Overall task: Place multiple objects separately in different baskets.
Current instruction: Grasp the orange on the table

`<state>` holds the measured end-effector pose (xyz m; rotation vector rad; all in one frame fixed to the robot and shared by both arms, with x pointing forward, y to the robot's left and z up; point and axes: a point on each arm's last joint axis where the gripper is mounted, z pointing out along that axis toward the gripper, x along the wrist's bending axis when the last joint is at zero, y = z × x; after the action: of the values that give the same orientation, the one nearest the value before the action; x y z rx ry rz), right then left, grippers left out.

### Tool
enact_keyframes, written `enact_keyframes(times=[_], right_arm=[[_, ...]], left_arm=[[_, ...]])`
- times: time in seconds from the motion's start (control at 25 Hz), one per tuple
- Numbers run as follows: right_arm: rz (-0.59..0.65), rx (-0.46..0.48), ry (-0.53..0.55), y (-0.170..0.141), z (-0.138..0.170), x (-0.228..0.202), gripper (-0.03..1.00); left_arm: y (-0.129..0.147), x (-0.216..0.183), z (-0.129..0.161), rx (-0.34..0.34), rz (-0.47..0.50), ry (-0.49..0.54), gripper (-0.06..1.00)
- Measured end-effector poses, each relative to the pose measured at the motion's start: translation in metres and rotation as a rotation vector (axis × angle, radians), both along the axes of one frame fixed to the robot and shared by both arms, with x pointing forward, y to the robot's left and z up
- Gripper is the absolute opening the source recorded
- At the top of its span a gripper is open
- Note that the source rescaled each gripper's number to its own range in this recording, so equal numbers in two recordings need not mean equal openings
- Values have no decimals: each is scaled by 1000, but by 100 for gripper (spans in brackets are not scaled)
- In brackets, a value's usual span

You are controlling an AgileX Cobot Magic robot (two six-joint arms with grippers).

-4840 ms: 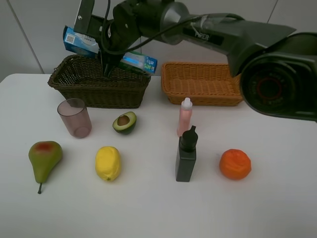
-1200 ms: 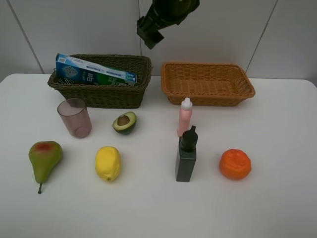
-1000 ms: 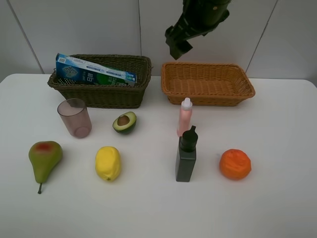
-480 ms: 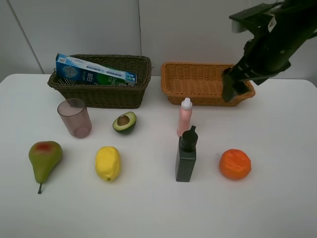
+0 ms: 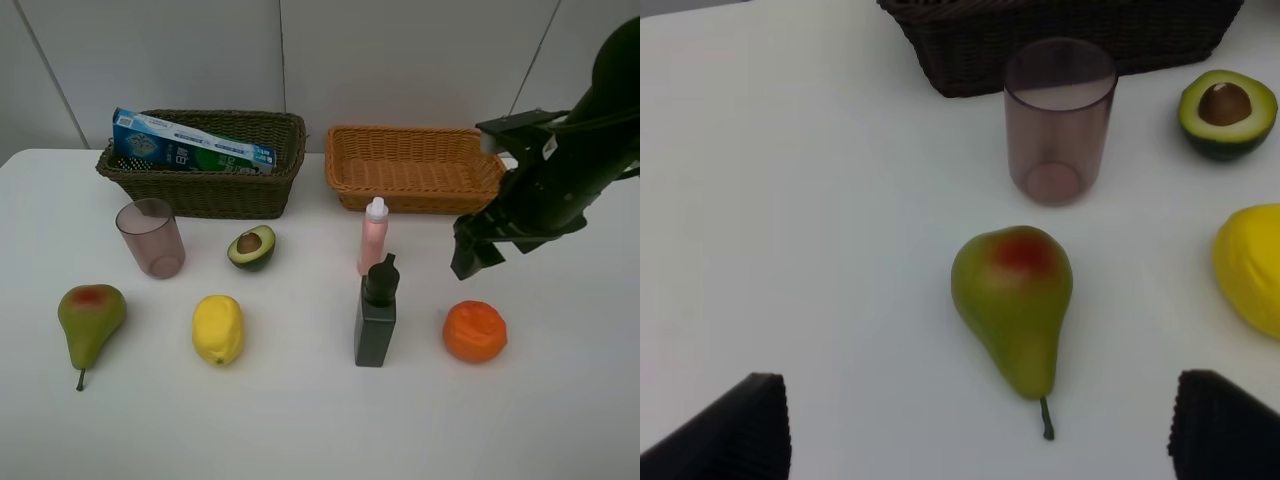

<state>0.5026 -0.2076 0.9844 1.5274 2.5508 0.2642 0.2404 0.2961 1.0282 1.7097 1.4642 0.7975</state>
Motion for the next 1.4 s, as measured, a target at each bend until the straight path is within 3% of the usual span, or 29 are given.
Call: enact_keyframes(times=[0.48, 0.8, 1.4], right_arm=[[-85, 54, 104, 9, -28, 7, 87], [-145, 44, 114, 5, -42, -1, 96], [-237, 71, 78, -2, -68, -17, 98]], left_arm=[[0, 0, 0, 0, 0, 0, 100], [0, 0, 0, 0, 0, 0, 100], [0, 0, 0, 0, 0, 0, 100]])
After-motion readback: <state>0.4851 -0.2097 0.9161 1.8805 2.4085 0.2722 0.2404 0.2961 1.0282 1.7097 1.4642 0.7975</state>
